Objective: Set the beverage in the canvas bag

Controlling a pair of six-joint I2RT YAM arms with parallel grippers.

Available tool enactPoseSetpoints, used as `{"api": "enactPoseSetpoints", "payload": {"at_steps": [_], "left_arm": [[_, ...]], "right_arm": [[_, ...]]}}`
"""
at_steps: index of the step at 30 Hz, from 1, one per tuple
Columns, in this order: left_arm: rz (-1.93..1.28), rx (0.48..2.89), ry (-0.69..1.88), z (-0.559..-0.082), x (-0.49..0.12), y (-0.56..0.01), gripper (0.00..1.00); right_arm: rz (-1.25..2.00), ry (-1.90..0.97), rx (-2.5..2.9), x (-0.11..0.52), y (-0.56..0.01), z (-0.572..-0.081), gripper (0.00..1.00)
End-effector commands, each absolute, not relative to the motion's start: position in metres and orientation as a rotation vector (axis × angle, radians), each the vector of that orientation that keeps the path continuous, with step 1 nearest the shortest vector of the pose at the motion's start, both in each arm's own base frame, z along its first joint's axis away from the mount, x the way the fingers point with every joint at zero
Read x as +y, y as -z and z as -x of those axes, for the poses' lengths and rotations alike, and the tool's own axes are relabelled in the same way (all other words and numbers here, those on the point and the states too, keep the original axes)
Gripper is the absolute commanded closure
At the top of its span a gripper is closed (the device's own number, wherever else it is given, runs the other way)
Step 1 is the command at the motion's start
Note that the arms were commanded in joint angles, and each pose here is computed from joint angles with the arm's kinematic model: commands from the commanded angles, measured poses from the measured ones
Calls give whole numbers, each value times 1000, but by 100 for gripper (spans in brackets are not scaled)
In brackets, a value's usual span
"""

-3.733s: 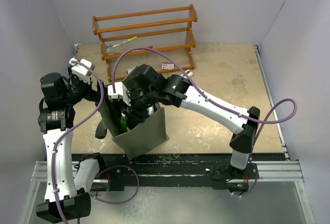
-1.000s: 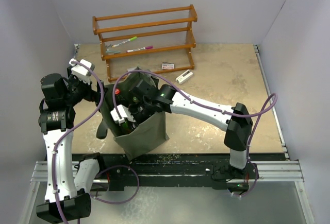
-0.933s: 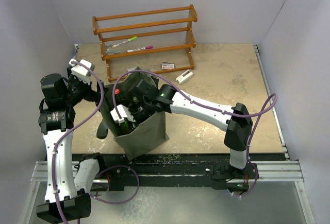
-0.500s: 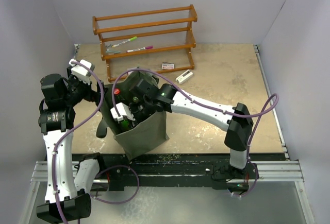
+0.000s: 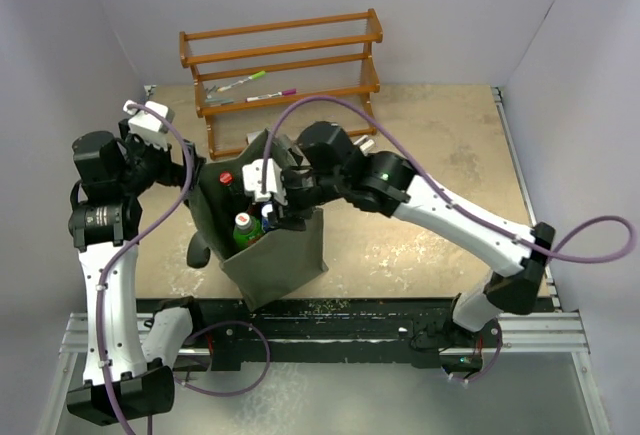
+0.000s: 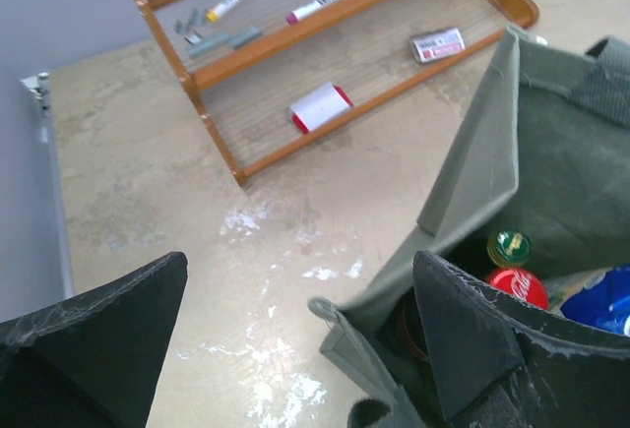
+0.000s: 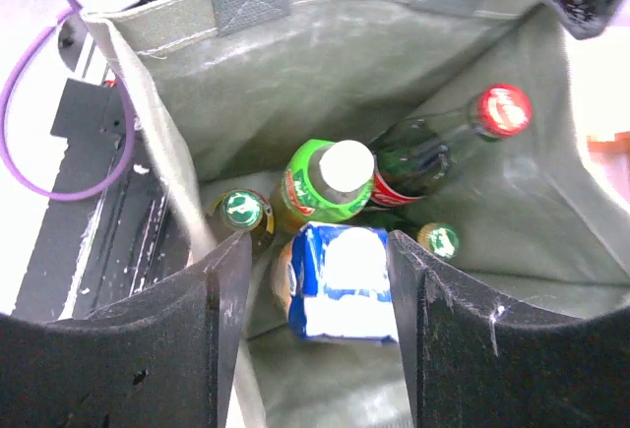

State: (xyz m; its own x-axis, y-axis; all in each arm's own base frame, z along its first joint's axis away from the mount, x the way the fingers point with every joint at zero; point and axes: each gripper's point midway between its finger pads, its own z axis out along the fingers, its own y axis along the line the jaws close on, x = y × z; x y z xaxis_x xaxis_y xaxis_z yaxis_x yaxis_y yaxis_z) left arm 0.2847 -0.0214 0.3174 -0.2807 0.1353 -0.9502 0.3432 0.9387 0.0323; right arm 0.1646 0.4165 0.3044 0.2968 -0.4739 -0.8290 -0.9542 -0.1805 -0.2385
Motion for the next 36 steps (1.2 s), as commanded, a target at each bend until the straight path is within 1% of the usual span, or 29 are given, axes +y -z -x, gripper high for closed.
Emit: {"api": "enactPoseSetpoints", "payload": {"at_steps": [1, 7, 10, 14, 17, 20, 24, 28, 36], "left_arm": [[-256, 1795, 118, -291, -5, -356, 1], [-233, 1717, 47, -294, 4, -388, 1], [-249, 1721, 52, -296, 3, -393, 1], [-233, 1715, 7, -300, 11, -394, 1], [-240, 1679, -53, -304, 18, -398, 1], [-242, 1653, -102, -310, 25, -404, 1], [-235, 1640, -65, -320, 22, -407, 1], [-243, 1587, 1, -322, 11, -409, 1], [-295, 1494, 37, -310, -2, -428, 1]], "right_arm": [[1585, -730, 1301, 399, -350, -180, 40], [1353, -685, 1343, 356, -403, -219, 39], [1236, -627, 1393, 315, -411, -250, 37], [920, -536, 1444, 240, -427, -287, 35], [646, -394, 1454, 174, -429, -308, 24], [447, -210, 1487, 121, -421, -322, 19], [221, -70, 1529, 64, -408, -334, 1], [123, -16, 1527, 35, -413, -331, 0], [154, 31, 1541, 29, -414, -318, 0]]}}
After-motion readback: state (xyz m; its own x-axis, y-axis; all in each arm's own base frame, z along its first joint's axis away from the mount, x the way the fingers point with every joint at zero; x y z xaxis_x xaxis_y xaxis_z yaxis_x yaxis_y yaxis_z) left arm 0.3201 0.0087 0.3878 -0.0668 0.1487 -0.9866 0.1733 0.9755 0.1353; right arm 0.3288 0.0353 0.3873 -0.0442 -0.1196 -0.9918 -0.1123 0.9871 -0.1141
